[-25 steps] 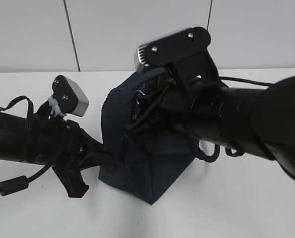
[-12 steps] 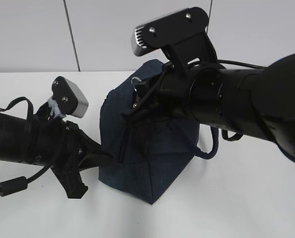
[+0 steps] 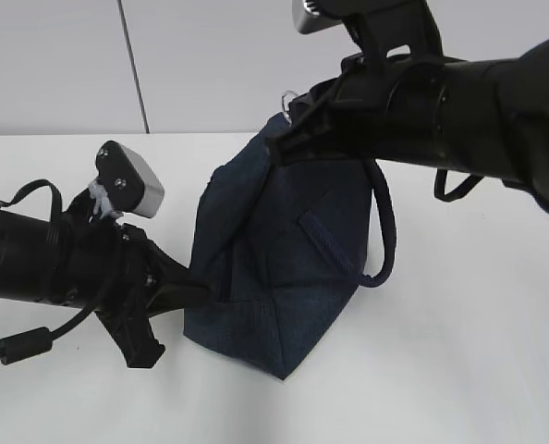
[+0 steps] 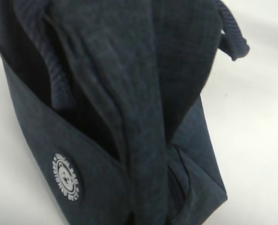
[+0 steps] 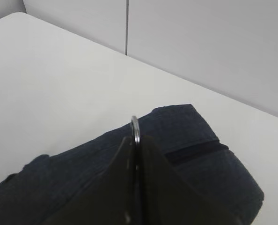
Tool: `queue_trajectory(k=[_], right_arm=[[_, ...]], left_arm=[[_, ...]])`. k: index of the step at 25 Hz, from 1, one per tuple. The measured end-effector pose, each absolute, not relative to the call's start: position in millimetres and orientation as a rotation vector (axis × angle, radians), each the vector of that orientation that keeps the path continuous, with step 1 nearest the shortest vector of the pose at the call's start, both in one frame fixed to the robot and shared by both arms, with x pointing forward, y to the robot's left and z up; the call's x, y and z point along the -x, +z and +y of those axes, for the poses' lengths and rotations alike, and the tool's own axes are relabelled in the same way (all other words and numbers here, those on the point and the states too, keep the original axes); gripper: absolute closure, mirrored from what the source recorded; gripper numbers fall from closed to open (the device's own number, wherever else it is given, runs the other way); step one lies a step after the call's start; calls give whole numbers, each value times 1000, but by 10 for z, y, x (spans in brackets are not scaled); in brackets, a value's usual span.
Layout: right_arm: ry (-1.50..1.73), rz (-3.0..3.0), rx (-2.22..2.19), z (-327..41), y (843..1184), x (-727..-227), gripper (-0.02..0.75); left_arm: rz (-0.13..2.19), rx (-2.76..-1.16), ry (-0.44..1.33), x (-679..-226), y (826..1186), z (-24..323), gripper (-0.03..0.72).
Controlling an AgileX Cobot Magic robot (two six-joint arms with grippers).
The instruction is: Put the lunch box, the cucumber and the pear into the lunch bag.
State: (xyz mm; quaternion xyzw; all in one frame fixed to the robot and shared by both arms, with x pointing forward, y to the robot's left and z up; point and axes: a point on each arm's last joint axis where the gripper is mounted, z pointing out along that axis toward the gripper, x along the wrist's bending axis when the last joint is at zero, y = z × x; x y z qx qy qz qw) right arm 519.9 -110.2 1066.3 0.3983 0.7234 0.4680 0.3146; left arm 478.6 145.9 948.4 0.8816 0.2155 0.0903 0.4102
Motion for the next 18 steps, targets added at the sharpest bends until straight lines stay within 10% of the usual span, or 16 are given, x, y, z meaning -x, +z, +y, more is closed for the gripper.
queue_trajectory(k=[18], right_arm=[[1273,1847,-1511,-1821,10119,-6618,738]], left_arm=[[535,-2231,235,-4787,9478,1465,681]])
